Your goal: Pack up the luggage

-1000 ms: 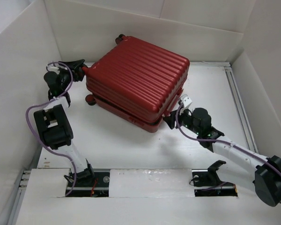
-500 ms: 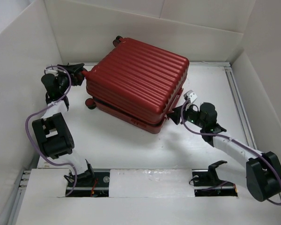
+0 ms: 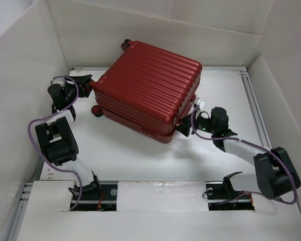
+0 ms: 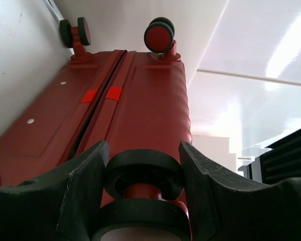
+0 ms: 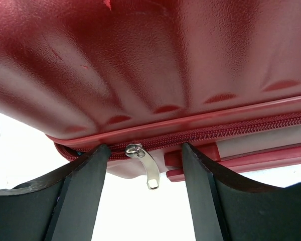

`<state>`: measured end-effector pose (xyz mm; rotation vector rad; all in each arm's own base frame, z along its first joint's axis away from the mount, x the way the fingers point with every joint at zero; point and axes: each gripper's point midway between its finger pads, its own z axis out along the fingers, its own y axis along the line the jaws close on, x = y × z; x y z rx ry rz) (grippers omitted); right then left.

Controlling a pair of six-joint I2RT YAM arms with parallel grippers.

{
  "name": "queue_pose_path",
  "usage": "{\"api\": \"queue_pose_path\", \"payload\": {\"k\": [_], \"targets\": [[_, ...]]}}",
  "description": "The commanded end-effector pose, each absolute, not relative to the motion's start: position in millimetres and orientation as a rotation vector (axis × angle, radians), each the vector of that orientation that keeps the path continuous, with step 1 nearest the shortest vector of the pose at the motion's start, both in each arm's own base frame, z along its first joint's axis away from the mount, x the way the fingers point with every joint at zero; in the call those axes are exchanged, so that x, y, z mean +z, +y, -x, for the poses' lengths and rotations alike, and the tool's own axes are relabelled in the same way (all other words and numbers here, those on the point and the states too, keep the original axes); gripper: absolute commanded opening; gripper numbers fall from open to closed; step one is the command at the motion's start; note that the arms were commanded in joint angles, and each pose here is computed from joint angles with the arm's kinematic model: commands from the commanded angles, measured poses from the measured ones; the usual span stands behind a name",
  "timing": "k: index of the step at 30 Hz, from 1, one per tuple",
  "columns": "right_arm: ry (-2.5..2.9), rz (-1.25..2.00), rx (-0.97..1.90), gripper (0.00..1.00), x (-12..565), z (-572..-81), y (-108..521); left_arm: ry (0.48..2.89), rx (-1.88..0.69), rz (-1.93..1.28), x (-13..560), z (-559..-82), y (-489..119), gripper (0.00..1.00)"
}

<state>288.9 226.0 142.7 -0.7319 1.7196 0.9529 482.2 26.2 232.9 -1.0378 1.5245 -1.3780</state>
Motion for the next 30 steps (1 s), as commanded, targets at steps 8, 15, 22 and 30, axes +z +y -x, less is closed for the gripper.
{"api": "queue_pose_path", "payload": {"k": [8, 15, 22, 30], "targets": [[1.647, 0.784, 1.021, 0.61, 148.8, -285.0, 229.5, 1.505, -1.321, 0.887, 253.0, -490.1, 31.9, 0.00], [1.661, 0.814, 1.102, 0.45, 139.0, -278.5, 238.8, 1.504, -1.321, 0.886, 245.0, -494.2, 33.5, 0.00], [1.644, 0.832, 1.171, 0.13, 140.8, -264.9, 246.1, 1.498, -1.336, 0.904, 236.0, -491.4, 32.3, 0.00], [1.650, 0.797, 1.183, 0.00, 145.2, -233.6, 252.5, 1.476, -1.329, 0.913, 233.4, -482.3, 31.2, 0.00]]}}
